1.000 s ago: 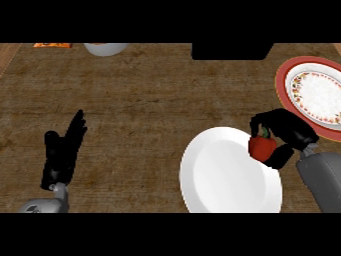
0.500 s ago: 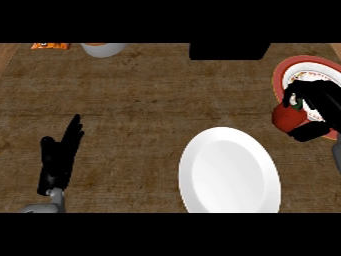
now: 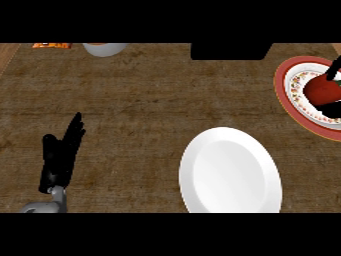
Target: Pick the bell pepper from the plate and place it in the plate
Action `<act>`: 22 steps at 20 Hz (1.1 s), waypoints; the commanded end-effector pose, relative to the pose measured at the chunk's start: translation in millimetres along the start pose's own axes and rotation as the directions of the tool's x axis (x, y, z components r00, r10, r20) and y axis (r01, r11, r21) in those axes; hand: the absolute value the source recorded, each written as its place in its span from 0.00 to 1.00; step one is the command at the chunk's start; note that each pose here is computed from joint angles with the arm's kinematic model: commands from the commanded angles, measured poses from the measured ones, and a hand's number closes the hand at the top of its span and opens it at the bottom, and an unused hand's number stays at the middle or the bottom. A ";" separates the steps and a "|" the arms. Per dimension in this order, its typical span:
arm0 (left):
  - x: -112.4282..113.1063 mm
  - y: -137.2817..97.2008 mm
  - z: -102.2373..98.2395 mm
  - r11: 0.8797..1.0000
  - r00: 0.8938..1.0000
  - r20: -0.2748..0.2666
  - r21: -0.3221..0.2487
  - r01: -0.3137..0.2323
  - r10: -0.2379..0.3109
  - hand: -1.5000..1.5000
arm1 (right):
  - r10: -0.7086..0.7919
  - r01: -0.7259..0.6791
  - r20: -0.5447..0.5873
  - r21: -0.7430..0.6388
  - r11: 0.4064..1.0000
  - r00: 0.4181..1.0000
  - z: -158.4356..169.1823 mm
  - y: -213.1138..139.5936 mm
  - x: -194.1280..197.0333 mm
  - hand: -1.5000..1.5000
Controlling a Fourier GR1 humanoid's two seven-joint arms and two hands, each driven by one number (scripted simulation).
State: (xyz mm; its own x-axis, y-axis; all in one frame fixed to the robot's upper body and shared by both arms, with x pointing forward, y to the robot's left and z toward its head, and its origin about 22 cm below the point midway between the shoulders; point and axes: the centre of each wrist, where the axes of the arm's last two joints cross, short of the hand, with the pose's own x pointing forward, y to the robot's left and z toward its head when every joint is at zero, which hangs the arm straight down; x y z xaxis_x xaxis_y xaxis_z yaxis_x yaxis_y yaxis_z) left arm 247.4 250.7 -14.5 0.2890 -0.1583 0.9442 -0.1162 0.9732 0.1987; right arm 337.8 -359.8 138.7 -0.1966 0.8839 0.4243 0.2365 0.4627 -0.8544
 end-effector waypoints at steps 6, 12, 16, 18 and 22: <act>-1.6 -2.4 -1.1 1.000 1.000 0.000 -0.021 -0.002 0.002 0.50 | 0.004 -0.008 -0.150 -0.029 1.000 0.989 -29.6 -16.1 -47.5 1.00; 0.2 7.5 5.4 0.999 1.000 0.020 -0.033 0.012 -0.012 0.50 | 0.061 -0.057 -0.170 0.030 0.998 0.984 -37.0 -3.8 -74.5 1.00; 2.6 -3.4 -3.6 1.000 1.000 0.013 -0.030 0.002 -0.002 0.50 | 0.107 -0.069 -0.234 0.166 0.984 0.966 -27.3 -11.8 -97.1 1.00; 11.9 -2.5 -0.9 1.000 1.000 0.011 -0.029 0.010 -0.010 0.50 | 0.091 -0.034 -0.238 0.234 0.972 0.967 -21.4 27.7 -93.5 1.00; 5.2 -13.2 1.6 0.998 0.999 0.033 -0.059 0.008 -0.007 0.50 | 0.082 0.036 -0.297 0.374 0.927 0.951 -14.0 5.6 -112.2 1.00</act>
State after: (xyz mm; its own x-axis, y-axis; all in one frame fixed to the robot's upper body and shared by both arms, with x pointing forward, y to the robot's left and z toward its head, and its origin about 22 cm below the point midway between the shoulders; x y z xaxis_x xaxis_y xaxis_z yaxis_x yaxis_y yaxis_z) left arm 254.9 240.6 -6.5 0.2624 -0.1716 0.9496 -0.0707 0.9780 0.1962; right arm 379.9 -444.6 96.5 0.0646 0.9084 0.4131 -0.0005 0.4139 -0.9103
